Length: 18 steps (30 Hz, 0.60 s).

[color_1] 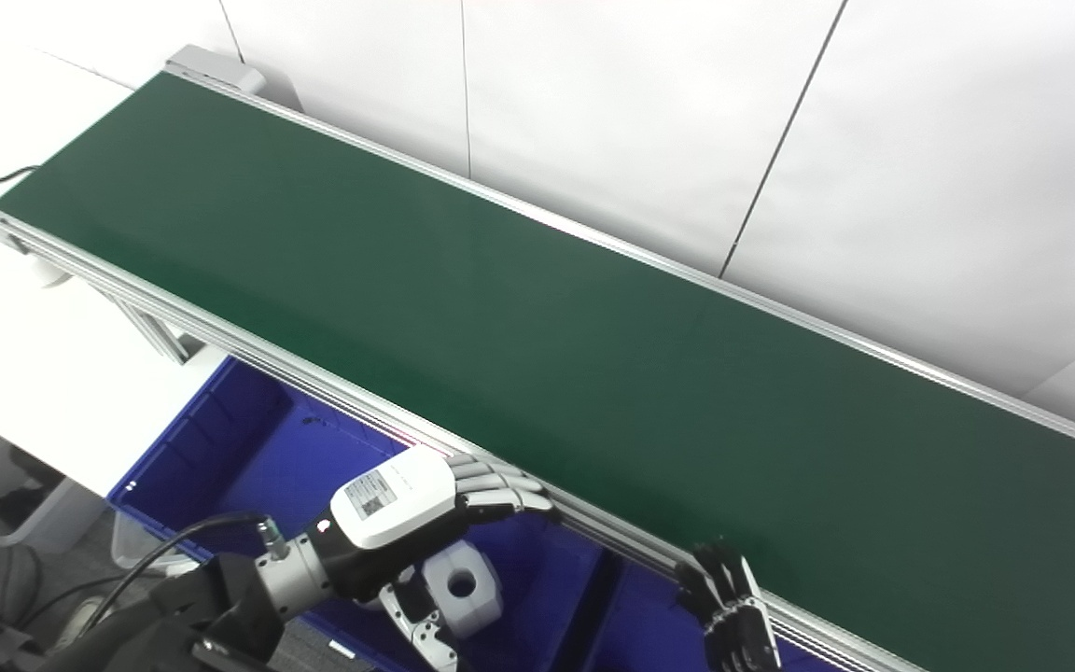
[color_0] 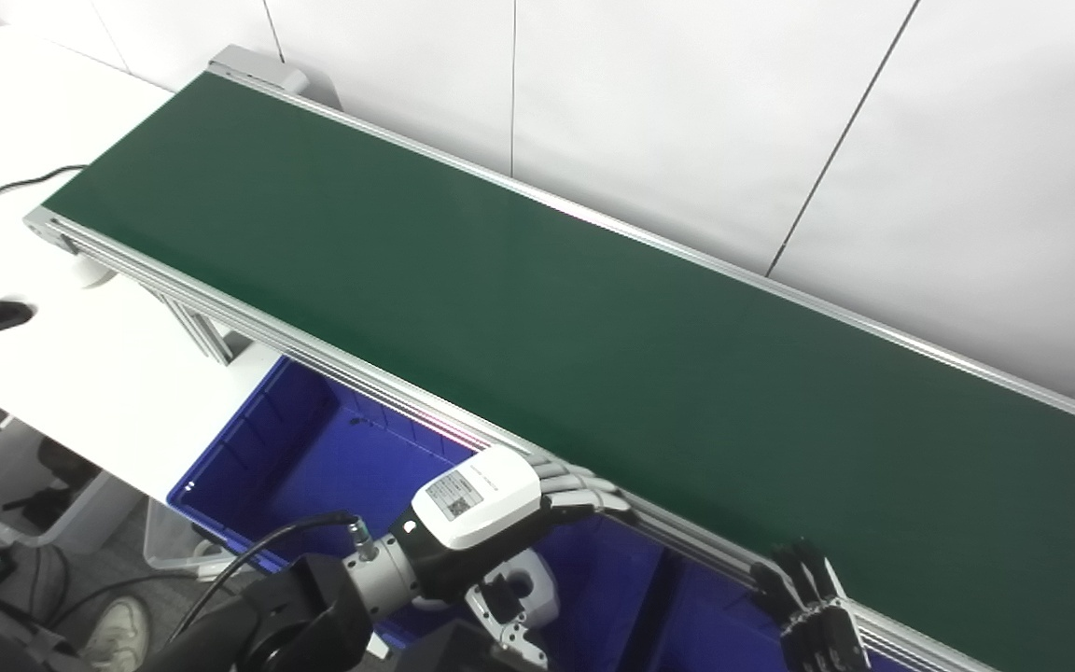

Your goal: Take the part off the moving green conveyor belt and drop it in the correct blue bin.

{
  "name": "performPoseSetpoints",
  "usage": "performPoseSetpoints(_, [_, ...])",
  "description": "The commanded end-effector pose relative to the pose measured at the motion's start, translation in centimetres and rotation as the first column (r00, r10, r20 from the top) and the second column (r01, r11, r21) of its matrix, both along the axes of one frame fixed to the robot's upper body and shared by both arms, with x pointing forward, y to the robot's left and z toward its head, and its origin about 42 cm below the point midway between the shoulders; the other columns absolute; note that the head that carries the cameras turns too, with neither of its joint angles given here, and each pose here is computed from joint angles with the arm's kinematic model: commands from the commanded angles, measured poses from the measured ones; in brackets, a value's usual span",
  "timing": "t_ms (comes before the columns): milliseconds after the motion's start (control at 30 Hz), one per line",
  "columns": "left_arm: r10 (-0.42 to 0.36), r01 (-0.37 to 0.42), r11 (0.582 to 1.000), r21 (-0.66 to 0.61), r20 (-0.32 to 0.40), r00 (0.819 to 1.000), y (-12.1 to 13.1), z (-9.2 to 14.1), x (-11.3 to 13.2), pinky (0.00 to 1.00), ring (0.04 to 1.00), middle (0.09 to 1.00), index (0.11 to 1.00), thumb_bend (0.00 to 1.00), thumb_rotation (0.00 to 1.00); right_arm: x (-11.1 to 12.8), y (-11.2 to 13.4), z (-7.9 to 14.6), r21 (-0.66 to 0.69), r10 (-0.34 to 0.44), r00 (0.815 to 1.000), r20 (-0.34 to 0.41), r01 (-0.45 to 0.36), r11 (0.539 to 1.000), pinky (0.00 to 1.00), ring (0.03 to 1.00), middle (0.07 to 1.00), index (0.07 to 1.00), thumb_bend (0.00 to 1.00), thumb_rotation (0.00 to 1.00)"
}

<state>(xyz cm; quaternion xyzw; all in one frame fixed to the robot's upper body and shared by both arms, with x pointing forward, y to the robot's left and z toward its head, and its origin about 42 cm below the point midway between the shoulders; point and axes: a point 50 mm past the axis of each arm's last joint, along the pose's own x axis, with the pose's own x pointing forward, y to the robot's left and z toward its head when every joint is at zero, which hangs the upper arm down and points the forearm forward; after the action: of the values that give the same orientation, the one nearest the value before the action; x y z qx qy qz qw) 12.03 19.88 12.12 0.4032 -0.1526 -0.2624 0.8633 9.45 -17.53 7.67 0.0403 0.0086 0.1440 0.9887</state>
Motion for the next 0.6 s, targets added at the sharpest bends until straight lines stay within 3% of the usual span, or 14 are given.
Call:
performPoseSetpoints(0, [0.004, 0.012, 0.973, -0.231, 0.065, 0.998, -1.6, 2.6, -0.9, 0.78, 0.801, 0.806, 0.759, 0.88, 0.68, 0.0, 0.2, 1.1, 0.006, -0.002, 0.999, 0.036, 0.002, 1.0, 0.82, 0.842, 0.888, 0.911, 0.78, 0.86])
performPoseSetpoints(67, [0.012, 0.013, 0.927, -0.374, 0.063, 0.998, -2.6, 3.6, -1.1, 0.76, 0.795, 0.795, 0.749, 0.85, 0.66, 0.2, 0.3, 1.2, 0.001, -0.008, 0.999, 0.04, 0.008, 1.0, 0.82, 0.837, 0.88, 0.904, 0.78, 0.85])
performPoseSetpoints(167, [0.021, 0.011, 0.812, -0.583, 0.049, 0.999, -4.4, 4.3, -0.7, 0.71, 0.794, 0.791, 0.743, 0.82, 0.62, 0.4, 0.8, 1.0, -0.018, -0.016, 0.999, 0.043, 0.017, 1.0, 0.82, 0.834, 0.88, 0.897, 0.77, 0.86])
performPoseSetpoints(300, [0.07, -0.066, 0.716, -0.695, -0.022, 0.997, -5.8, 3.4, -0.1, 0.73, 0.811, 0.812, 0.773, 0.8, 0.66, 0.6, 1.9, 0.8, -0.049, -0.026, 0.999, 0.038, 0.028, 0.998, 0.82, 0.834, 0.879, 0.894, 0.78, 0.88])
performPoseSetpoints(333, [0.056, -0.103, 0.712, -0.695, -0.09, 0.994, -5.9, 2.5, 0.2, 0.74, 0.817, 0.821, 0.785, 0.79, 0.68, 0.7, 2.3, 0.8, -0.056, -0.033, 0.999, 0.039, 0.035, 0.998, 0.82, 0.835, 0.879, 0.893, 0.79, 0.88])
performPoseSetpoints(367, [0.045, -0.144, 0.721, -0.677, -0.162, 0.986, -5.7, 1.7, 0.4, 0.88, 0.913, 0.91, 0.858, 0.81, 0.74, 0.7, 2.8, 0.7, -0.06, -0.039, 0.998, 0.041, 0.042, 0.997, 0.82, 0.836, 0.878, 0.89, 0.79, 0.88])
performPoseSetpoints(433, [0.023, -0.203, 0.749, -0.631, -0.281, 0.959, -4.9, 0.3, 0.8, 0.96, 0.984, 0.983, 0.932, 0.85, 0.82, 0.7, 3.8, 0.6, -0.059, -0.061, 0.997, 0.04, 0.063, 0.996, 0.82, 0.835, 0.877, 0.886, 0.79, 0.88])
performPoseSetpoints(567, [-0.014, -0.181, 0.802, -0.569, -0.321, 0.947, -3.1, -0.8, 1.9, 0.99, 0.999, 0.999, 0.965, 0.81, 0.83, 0.6, 5.9, 0.5, -0.064, -0.105, 0.993, 0.046, 0.108, 0.992, 0.83, 0.845, 0.882, 0.889, 0.79, 0.89])
